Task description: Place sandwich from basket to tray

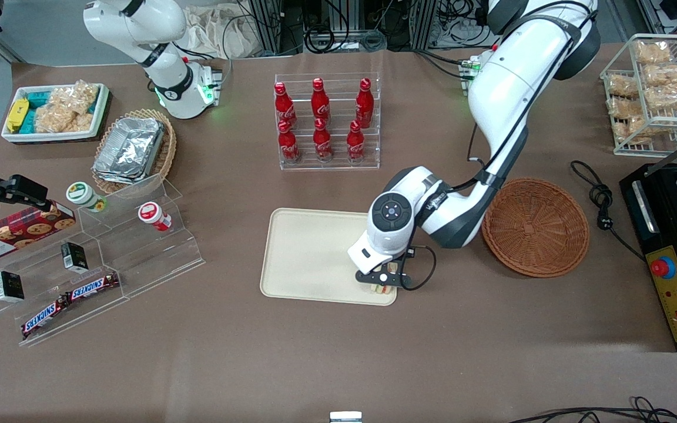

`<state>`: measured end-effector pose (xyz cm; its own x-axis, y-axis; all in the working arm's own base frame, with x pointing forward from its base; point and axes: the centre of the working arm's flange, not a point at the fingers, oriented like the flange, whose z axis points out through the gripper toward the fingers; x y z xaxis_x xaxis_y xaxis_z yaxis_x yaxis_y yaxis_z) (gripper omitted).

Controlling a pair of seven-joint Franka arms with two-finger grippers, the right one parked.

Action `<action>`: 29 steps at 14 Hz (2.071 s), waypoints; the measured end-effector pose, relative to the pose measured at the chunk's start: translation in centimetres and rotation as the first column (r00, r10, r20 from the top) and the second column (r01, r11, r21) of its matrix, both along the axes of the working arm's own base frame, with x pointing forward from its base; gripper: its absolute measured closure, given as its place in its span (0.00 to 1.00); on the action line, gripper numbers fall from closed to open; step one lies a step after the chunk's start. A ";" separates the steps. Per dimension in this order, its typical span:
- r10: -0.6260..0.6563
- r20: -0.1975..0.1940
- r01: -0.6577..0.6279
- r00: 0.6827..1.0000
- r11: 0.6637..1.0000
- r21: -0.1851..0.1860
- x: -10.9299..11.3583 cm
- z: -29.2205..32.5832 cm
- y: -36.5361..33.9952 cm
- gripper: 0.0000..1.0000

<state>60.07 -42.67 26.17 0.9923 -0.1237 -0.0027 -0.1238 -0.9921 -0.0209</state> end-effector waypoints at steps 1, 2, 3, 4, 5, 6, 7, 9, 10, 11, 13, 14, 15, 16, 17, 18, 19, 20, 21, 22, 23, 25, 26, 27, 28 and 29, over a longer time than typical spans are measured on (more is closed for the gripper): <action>0.008 0.000 -0.008 1.000 1.000 0.000 0.0 0.0 0.0 0.82; 0.020 -0.002 -0.020 1.000 1.000 0.001 0.0 -0.2 0.0 0.82; 0.033 -0.001 -0.033 0.999 0.999 -0.002 0.0 -0.5 -0.1 0.77; 0.040 0.004 -0.040 0.999 0.999 -0.010 0.0 -0.7 -0.3 0.77; 0.045 0.007 -0.045 0.999 0.999 -0.016 0.0 -0.8 -0.4 0.72; 0.050 0.010 -0.050 0.999 0.999 -0.019 0.0 -0.8 -0.5 0.63; 0.056 0.014 -0.055 0.998 0.998 -0.022 0.1 -0.6 -0.5 0.53; 0.067 0.027 -0.066 0.997 0.997 -0.032 0.7 0.2 -0.3 0.35; 0.071 0.035 -0.070 0.997 0.997 -0.037 1.0 0.8 -0.3 0.25; 0.077 0.048 -0.074 0.996 0.996 -0.044 1.3 1.6 -0.1 0.15; 0.106 0.075 -0.103 0.992 0.994 -0.047 2.6 4.3 1.5 0.00; 0.128 0.077 -0.126 0.989 0.992 -0.027 3.3 6.2 3.1 0.00; 0.153 0.071 -0.154 0.986 0.988 0.004 3.7 8.4 5.1 0.00; 0.179 0.065 -0.182 0.982 0.983 0.037 4.0 10.7 7.2 0.00; 0.201 0.066 -0.205 0.977 0.977 0.061 4.1 13.0 9.2 0.00; 0.219 0.074 -0.225 0.973 0.971 0.078 4.0 14.8 10.8 0.00; 0.236 0.081 -0.243 0.968 0.965 0.093 3.6 16.1 12.6 0.00; 0.248 0.089 -0.257 0.965 0.960 0.110 3.1 16.9 14.5 0.00; 0.254 0.101 -0.265 0.962 0.956 0.124 2.2 17.7 16.4 0.00; 0.260 0.117 -0.274 0.959 0.954 0.125 1.1 18.6 18.2 0.00; 0.269 0.127 -0.283 0.955 0.952 0.114 -0.2 19.6 19.9 0.00; 0.279 0.135 -0.293 0.951 0.952 0.094 -2.9 22.2 23.4 0.00; 0.283 0.138 -0.296 0.949 0.951 0.086 -3.8 23.5 25.2 0.00; 0.287 0.140 -0.299 0.948 0.952 0.071 -4.2 24.7 27.1 0.00; 0.285 0.139 -0.294 0.949 0.954 0.055 -4.2 25.7 29.3 0.00; 0.278 0.137 -0.287 0.951 0.957 0.047 -4.0 26.6 31.6 0.00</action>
